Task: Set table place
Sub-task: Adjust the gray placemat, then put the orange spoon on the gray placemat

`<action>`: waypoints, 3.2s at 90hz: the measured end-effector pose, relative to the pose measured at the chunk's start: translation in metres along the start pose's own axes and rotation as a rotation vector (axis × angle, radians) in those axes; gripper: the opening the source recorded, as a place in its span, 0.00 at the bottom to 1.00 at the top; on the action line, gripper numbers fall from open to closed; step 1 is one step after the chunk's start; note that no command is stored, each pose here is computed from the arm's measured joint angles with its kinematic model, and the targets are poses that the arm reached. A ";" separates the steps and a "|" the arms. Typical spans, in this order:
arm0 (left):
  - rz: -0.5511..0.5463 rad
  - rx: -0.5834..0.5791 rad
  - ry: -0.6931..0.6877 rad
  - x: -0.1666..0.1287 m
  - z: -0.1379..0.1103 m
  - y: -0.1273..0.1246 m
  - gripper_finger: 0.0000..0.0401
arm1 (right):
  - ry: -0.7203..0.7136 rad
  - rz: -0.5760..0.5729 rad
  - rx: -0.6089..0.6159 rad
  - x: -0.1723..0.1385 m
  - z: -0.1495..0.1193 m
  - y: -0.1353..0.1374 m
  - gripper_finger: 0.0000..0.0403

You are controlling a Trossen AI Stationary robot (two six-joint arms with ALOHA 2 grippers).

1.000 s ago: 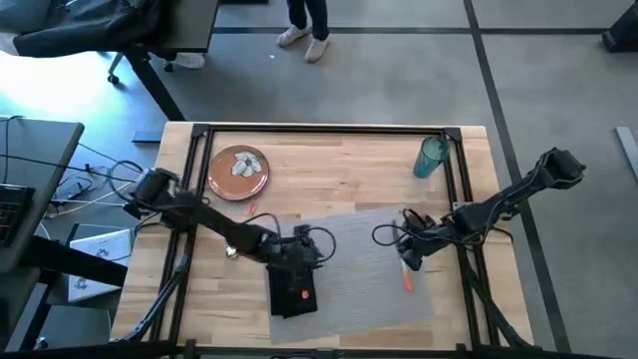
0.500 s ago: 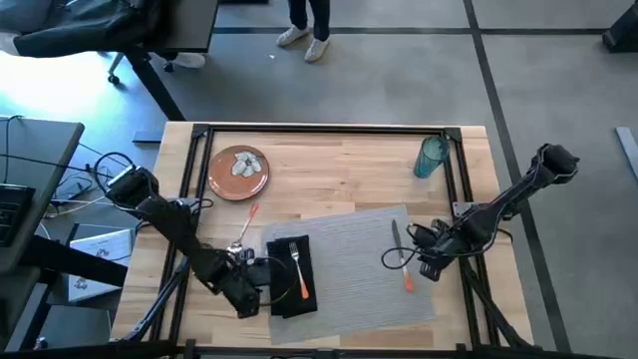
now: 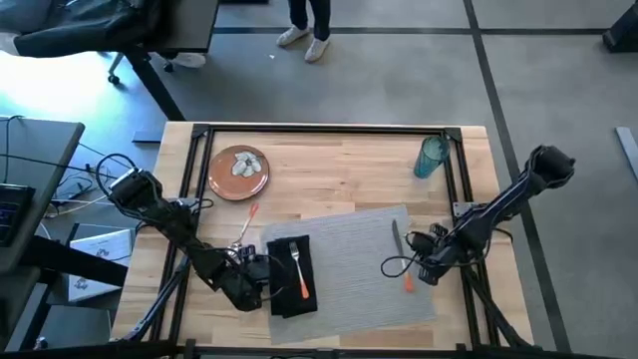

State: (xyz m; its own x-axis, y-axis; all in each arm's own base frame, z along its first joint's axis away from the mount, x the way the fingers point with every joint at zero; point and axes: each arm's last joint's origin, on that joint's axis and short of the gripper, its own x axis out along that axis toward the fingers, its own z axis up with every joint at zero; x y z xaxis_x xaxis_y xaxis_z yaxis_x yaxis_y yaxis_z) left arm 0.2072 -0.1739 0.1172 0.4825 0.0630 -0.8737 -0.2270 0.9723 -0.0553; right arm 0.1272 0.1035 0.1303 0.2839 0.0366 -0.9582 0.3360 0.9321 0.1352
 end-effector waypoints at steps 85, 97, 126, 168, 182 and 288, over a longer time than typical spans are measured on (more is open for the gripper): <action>0.110 -0.040 0.096 -0.016 -0.009 0.018 0.28 | 0.080 0.032 0.236 -0.001 0.008 0.018 0.23; 0.082 -0.035 0.109 -0.032 0.000 0.016 0.28 | 0.093 0.057 0.224 -0.004 0.007 0.018 0.23; 0.158 -0.251 0.040 -0.086 0.026 0.035 0.28 | 0.016 0.029 0.193 -0.012 0.012 0.010 0.23; 0.334 -0.631 0.287 -0.035 0.014 0.115 0.28 | -0.141 -0.034 0.157 -0.011 0.022 0.006 0.23; 0.297 -0.646 0.278 -0.032 0.017 0.121 0.28 | -0.140 -0.034 0.153 -0.011 0.022 0.006 0.23; 0.272 0.197 0.015 -0.119 0.093 0.069 0.00 | -0.570 0.066 0.041 -0.065 0.063 0.033 0.23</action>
State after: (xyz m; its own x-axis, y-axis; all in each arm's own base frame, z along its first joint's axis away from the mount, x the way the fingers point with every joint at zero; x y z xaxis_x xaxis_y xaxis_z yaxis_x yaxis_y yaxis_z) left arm 0.2126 -0.0934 0.2624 0.4134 0.3244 -0.8508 -0.1769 0.9452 0.2745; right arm 0.1768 0.1091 0.2126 0.7410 -0.1167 -0.6613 0.3325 0.9194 0.2102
